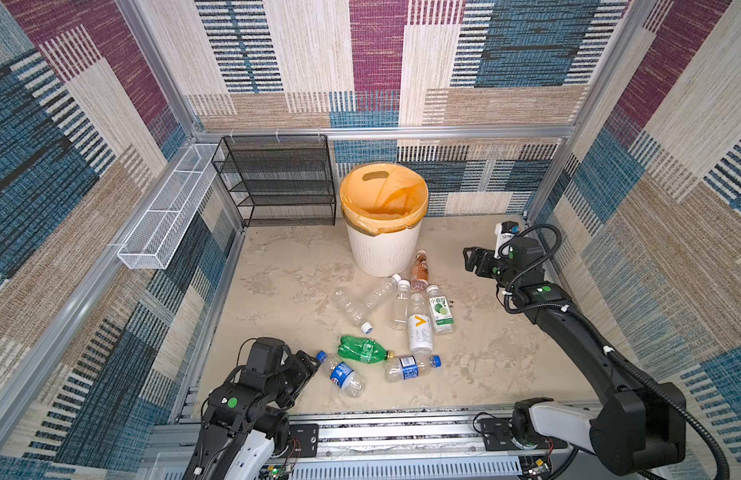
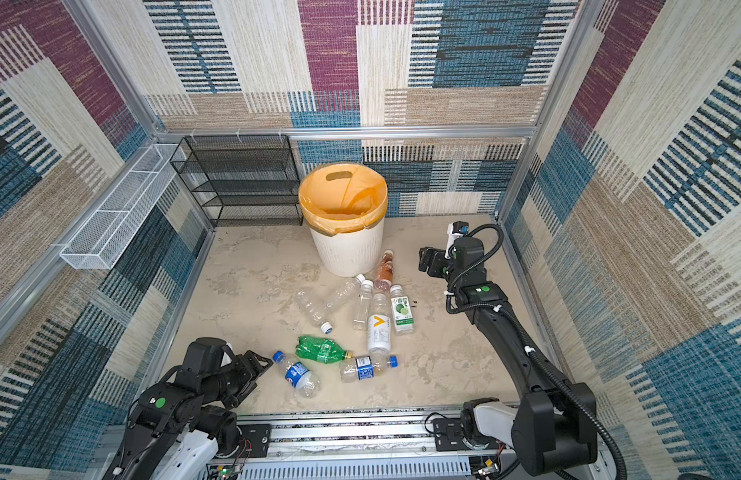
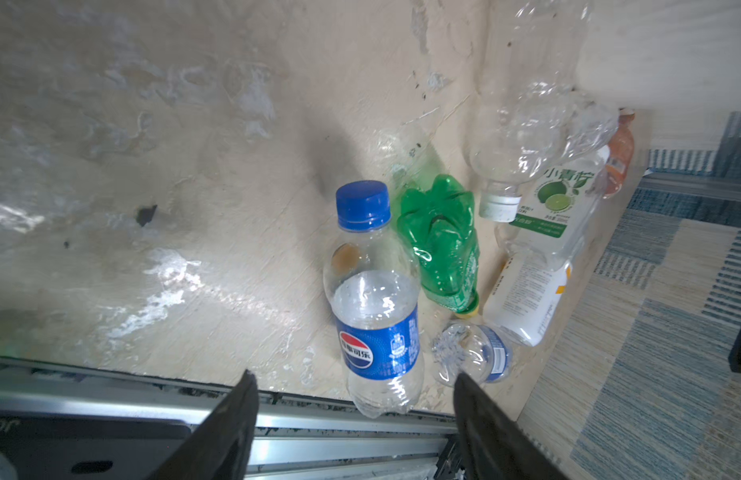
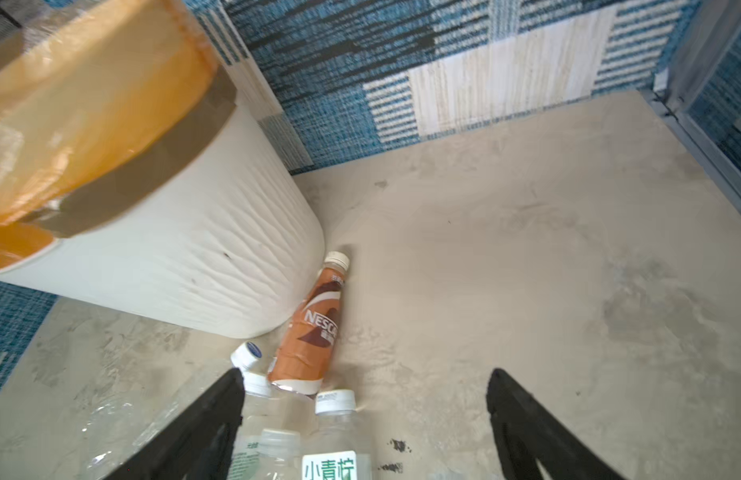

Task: Throw the plastic bottles in the bin

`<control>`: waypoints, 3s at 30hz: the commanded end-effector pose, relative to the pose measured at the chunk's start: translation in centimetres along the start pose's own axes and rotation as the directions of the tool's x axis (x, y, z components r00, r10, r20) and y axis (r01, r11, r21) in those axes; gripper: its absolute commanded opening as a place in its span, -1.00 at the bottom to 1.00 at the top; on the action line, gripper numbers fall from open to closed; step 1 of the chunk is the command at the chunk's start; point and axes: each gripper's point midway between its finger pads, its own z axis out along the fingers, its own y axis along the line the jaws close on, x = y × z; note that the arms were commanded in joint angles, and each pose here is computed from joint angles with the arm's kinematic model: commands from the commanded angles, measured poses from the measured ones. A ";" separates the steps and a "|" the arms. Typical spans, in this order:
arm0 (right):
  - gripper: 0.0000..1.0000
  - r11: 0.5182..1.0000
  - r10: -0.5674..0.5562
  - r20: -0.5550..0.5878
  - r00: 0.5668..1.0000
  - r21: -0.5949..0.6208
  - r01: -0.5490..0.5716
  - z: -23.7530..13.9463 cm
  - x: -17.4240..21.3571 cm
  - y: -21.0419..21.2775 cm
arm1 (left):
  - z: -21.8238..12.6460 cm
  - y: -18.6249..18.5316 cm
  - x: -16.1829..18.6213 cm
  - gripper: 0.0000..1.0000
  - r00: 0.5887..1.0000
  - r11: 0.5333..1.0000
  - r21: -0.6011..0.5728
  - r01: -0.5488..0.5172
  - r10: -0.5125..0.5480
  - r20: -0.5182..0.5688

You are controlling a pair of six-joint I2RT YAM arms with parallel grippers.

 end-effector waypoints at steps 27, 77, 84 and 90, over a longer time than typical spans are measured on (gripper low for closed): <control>0.80 0.994 0.084 -0.028 0.996 0.071 -0.082 1.9 3.0 -3.9 | 9.6 -1.8 3.1 0.23 0.992 0.996 -0.066 -0.056 0.049 -0.116; 0.76 0.971 0.109 -0.180 0.978 -0.191 -0.143 3.6 6.7 3.4 | -14.7 -41.8 -22.9 0.97 0.708 0.596 0.436 -0.675 0.357 0.609; 0.75 0.982 0.073 -0.200 0.977 -0.154 -0.105 3.1 7.3 2.8 | -12.8 -31.5 -23.2 0.97 0.706 0.719 0.300 -0.626 0.361 0.609; 0.75 0.995 0.027 -0.310 0.950 -0.087 -0.056 2.6 11.4 1.9 | -6.5 -22.6 -20.1 0.88 0.723 0.764 0.146 -0.629 0.505 0.472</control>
